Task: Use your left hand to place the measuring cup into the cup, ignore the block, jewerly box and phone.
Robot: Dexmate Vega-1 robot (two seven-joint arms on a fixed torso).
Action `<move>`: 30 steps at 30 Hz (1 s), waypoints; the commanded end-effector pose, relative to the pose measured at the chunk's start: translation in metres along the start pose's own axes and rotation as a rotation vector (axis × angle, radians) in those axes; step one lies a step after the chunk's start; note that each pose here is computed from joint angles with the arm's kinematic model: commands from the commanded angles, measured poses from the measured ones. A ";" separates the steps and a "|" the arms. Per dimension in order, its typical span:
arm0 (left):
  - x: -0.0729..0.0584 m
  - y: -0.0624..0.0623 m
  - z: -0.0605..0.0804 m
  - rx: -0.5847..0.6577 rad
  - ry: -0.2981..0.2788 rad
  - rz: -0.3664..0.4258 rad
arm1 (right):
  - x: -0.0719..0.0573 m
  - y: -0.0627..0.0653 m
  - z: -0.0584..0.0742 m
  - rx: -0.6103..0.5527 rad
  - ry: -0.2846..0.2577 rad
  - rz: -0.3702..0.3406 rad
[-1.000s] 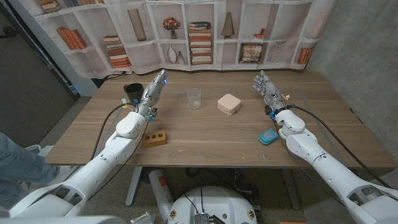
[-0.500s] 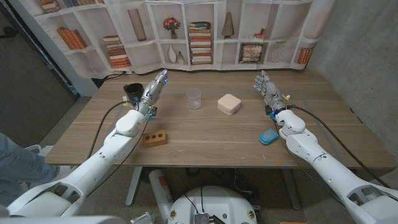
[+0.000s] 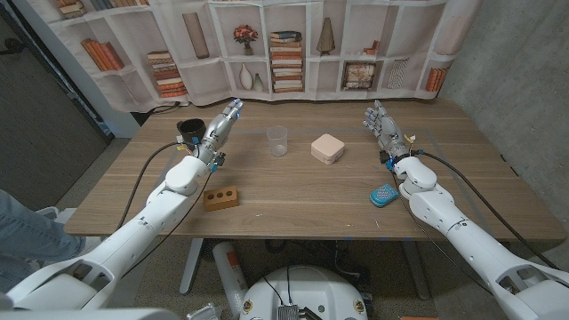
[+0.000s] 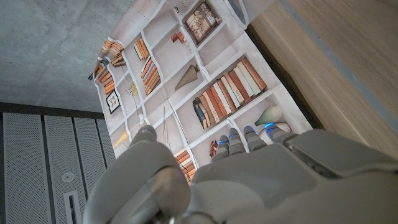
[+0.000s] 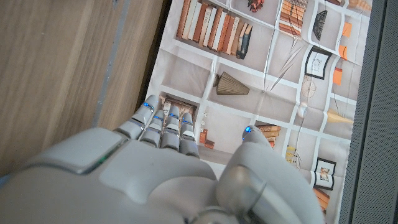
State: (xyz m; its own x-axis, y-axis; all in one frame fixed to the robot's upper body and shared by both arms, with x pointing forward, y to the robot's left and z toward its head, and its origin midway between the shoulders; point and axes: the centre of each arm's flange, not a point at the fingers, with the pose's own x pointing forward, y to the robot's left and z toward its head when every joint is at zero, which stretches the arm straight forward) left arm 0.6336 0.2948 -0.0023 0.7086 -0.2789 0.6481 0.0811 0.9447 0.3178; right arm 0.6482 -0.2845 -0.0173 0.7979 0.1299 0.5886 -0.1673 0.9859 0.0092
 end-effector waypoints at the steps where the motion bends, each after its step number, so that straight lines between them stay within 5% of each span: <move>1: -0.002 -0.005 0.010 0.093 -0.017 -0.014 | -0.002 0.000 0.006 0.001 -0.018 -0.003; 30: 0.007 -0.016 0.019 0.269 -0.058 0.021 | -0.003 -0.006 0.007 0.017 -0.029 -0.015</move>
State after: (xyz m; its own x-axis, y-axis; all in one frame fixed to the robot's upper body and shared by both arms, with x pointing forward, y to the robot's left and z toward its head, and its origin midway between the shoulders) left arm 0.6233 0.2799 0.0064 0.6766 -0.2766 0.6824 -0.0848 0.8913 0.4454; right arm 0.6417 -0.2893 -0.0137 0.7845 0.1156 0.6093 -0.1655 0.9859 0.0260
